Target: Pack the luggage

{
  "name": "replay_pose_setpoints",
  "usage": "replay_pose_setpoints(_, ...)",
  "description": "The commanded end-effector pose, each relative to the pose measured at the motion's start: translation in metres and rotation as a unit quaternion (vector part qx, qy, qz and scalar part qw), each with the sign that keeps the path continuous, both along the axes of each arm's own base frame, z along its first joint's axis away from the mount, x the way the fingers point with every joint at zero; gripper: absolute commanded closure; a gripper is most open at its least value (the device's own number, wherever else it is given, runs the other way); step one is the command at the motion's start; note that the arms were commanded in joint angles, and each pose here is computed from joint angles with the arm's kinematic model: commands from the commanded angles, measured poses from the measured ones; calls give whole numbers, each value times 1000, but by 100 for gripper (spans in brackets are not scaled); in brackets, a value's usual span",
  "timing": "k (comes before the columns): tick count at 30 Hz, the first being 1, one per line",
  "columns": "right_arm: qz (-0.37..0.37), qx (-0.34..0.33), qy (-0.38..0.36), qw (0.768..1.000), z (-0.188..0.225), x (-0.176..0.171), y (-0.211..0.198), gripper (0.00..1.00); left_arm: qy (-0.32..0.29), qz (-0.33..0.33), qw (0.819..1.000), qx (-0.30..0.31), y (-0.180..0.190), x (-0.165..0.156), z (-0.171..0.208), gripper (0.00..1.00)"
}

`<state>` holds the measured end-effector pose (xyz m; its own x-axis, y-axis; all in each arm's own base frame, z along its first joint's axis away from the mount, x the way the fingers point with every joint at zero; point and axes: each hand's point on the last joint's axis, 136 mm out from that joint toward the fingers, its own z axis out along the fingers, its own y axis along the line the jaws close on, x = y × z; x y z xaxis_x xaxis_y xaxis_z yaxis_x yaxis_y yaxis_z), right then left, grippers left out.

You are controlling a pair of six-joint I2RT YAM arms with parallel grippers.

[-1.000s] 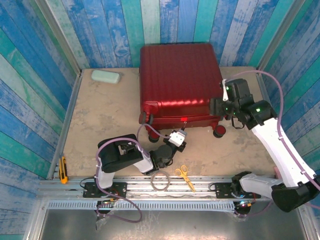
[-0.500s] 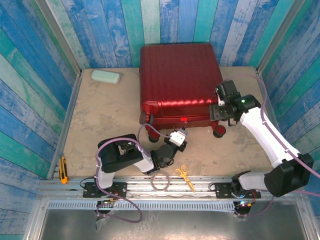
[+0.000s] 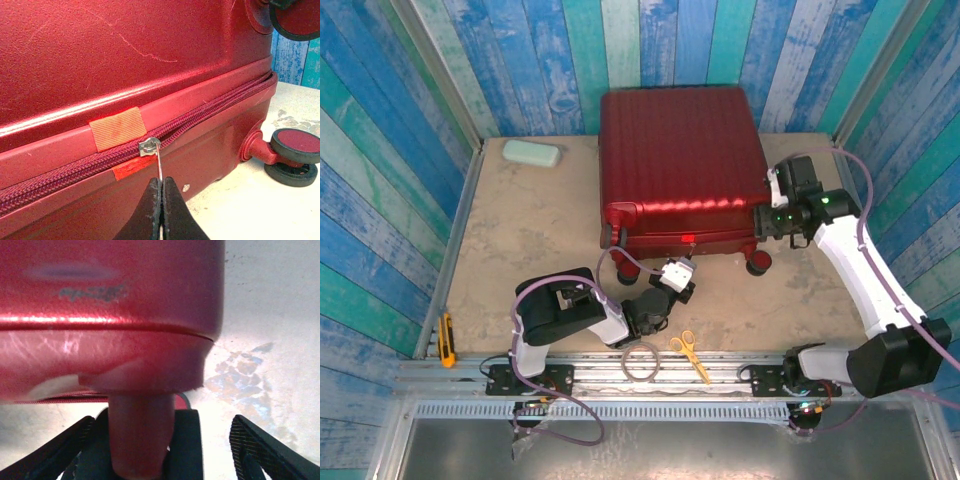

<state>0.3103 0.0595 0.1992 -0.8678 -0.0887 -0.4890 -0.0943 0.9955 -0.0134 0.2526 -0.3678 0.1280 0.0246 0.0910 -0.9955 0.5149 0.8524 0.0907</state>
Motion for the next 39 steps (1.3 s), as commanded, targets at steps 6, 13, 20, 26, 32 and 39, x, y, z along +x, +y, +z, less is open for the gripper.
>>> replay_pose_setpoints(6, 49, 27, 36, 998, -21, 6, 20, 56, 27, -154, 986, 51, -53, -51, -26, 100)
replay_pose_setpoints(13, 97, 75, 17, 992, -2, -4, 43, 90, 22, -169, 984, 52, -60, -54, -28, 100)
replay_pose_setpoints(20, 176, 109, -1, 978, 24, -20, 96, 99, 9, -199, 979, 51, -81, -58, -26, 100)
replay_pose_setpoints(26, 210, 131, 9, 969, 29, -32, 136, 99, -6, -223, 974, 37, -102, -60, -21, 100)
replay_pose_setpoints(32, 174, 171, 10, 970, 31, -32, 148, 99, -17, -247, 969, 16, -122, -62, -16, 100)
replay_pose_setpoints(39, 141, 194, 6, 971, 18, -36, 158, 98, -27, -266, 964, 4, -143, -63, -12, 100)
